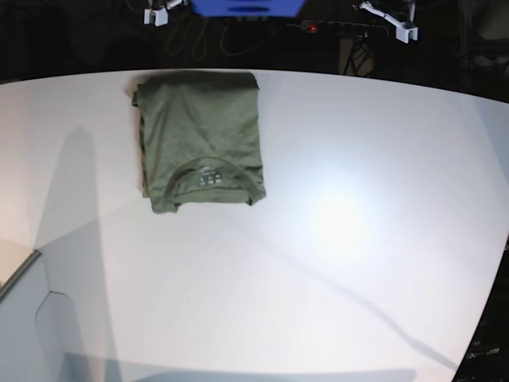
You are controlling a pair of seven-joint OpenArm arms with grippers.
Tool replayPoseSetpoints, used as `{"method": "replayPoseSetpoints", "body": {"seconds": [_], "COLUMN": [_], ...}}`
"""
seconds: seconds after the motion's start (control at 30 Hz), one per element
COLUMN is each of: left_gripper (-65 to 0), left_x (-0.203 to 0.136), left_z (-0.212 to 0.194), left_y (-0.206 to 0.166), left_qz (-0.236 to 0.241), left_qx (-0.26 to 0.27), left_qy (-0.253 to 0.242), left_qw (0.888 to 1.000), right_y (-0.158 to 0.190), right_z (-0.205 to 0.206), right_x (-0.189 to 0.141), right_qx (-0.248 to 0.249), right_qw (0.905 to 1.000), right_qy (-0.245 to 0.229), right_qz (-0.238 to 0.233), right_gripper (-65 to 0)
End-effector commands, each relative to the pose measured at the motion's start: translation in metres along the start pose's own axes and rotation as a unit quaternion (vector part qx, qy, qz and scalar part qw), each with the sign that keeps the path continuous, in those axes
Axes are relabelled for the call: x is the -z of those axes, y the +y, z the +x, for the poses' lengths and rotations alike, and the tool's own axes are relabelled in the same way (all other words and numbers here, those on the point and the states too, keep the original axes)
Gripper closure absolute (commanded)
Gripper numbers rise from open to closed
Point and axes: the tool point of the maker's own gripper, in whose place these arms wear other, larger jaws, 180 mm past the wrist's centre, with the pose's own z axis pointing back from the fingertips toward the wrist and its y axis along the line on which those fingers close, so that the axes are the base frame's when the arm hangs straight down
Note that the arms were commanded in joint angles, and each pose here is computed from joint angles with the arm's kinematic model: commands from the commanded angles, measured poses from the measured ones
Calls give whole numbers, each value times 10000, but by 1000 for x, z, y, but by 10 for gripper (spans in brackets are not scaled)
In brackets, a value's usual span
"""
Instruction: Layout the t-shirt on the table in an organized manner, then fold the t-shirt properly
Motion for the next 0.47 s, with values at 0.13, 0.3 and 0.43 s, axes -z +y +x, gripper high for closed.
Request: {"method": "replayPoseSetpoints", "body": {"seconds": [0.13, 0.3, 0.43], "left_gripper": [0, 0, 0], "left_x": [12, 21, 25], "left_z": [-12, -23, -19], "left_y": [2, -6, -14], "left_qz": [504, 680, 637], "left_qx": [538, 596, 589], "left_qy": [465, 541, 503], "left_qw": [9962, 9944, 9950], "right_y": [-49, -68, -64], "right_z": [-12, -6, -4], "right_x": [-5, -14, -13], "right_qx": [-910, -2074, -2515], "right_qw": [9885, 9587, 9450], "right_qy": [10, -13, -14], "right_qz": [-1207, -1947, -2092], "right_gripper": [0, 0, 0]}}
